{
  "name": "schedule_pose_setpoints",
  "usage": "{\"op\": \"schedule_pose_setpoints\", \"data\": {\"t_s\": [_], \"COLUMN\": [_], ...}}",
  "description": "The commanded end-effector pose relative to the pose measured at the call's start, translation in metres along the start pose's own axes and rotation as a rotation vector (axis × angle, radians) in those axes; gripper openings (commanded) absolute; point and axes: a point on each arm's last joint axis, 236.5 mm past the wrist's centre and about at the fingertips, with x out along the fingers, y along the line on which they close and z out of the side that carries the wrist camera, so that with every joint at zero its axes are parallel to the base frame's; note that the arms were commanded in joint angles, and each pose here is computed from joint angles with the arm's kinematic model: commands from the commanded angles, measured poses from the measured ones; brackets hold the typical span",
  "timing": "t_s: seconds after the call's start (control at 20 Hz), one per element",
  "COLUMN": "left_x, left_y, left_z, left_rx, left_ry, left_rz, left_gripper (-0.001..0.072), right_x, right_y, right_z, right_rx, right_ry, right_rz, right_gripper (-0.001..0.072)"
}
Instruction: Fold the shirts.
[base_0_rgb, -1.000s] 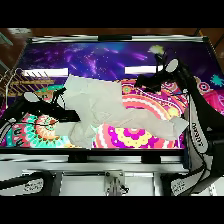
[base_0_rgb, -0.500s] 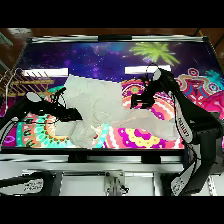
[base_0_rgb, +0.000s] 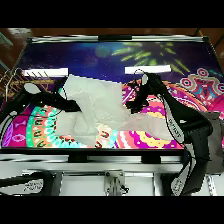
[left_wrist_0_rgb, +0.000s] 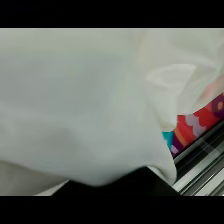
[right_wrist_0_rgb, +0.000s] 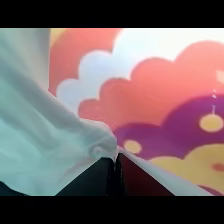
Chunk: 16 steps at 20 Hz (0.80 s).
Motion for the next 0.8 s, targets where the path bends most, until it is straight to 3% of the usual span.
{"op": "schedule_pose_setpoints", "data": {"t_s": [0.0, 0.25, 0.45, 0.55, 0.65, 0.75], "left_x": [-0.050, -0.232, -0.451, -0.524, -0.555, -0.548], "left_y": [-0.041, -0.168, -0.274, -0.294, -0.295, -0.287], "left_z": [0.054, 0.163, 0.178, 0.149, 0.119, 0.104], "left_rx": [0.171, 0.568, 0.640, 0.613, 0.581, 0.593], "left_ry": [-0.105, -0.582, -1.303, -1.578, -1.699, -1.635], "left_rz": [-0.008, 0.090, 0.173, 0.205, 0.243, 0.325], "left_gripper": [0.0042, 0.0042, 0.0043, 0.0043, 0.0043, 0.0043], "right_x": [-0.061, -0.332, -0.604, -0.681, -0.704, -0.698], "right_y": [0.006, 0.019, 0.071, 0.097, 0.105, 0.097], "right_z": [0.027, 0.057, -0.061, -0.140, -0.186, -0.199], "right_rx": [-0.045, -0.104, -0.156, -0.181, -0.177, -0.152], "right_ry": [-0.157, -0.904, -1.780, -2.084, -2.177, -2.129], "right_rz": [-0.038, -0.140, -0.278, -0.330, -0.370, -0.419], "right_gripper": [0.0060, 0.0060, 0.0060, 0.0060, 0.0060, 0.0060]}}
